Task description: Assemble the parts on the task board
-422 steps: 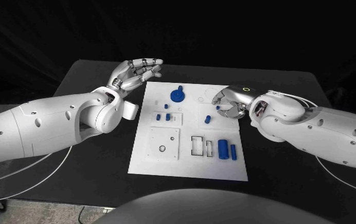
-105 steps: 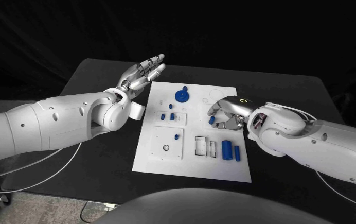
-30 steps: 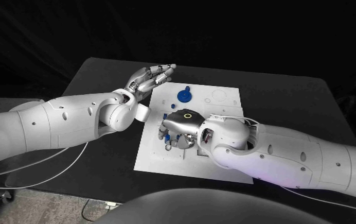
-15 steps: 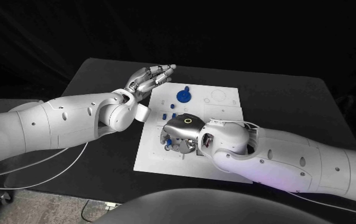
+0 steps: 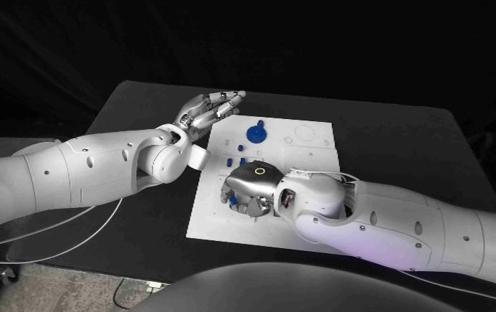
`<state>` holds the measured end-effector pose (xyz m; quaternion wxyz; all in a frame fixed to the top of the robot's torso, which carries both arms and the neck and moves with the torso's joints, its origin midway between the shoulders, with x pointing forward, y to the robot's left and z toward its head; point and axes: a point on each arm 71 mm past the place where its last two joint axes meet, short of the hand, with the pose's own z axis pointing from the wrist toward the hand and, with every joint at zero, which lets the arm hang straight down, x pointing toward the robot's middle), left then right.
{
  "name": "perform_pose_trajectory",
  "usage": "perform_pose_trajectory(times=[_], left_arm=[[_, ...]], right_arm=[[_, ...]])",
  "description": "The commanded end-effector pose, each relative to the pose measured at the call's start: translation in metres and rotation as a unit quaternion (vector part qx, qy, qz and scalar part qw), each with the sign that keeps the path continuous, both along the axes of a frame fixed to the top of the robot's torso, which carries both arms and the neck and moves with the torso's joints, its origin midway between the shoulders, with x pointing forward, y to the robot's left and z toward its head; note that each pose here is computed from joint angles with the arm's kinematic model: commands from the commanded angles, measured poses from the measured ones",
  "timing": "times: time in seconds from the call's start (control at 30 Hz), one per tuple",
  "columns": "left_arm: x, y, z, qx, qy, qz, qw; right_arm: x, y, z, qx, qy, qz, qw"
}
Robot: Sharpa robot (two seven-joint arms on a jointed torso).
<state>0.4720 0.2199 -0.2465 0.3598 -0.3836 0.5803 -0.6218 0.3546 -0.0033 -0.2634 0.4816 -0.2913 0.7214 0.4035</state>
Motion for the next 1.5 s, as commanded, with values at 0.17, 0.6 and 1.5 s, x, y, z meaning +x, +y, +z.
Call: perform_pose_trajectory(times=[0.17, 0.6, 1.5], left_arm=[[-0.0008, -0.003, 0.0008, -0.008, 0.001, -0.01, 1.0], [-0.0007, -0.002, 0.0005, -0.008, 0.004, -0.011, 1.0], [0.0002, 0.0, -0.0009, -0.004, 0.01, -0.011, 1.0]], right_arm=[[0.001, 0.002, -0.006, -0.001, -0.005, 0.001, 1.0], [0.0, 0.0, -0.01, -0.001, -0.002, -0.003, 1.0], [0.025, -0.088, 0.073, 0.126, 0.035, -0.122, 0.984]])
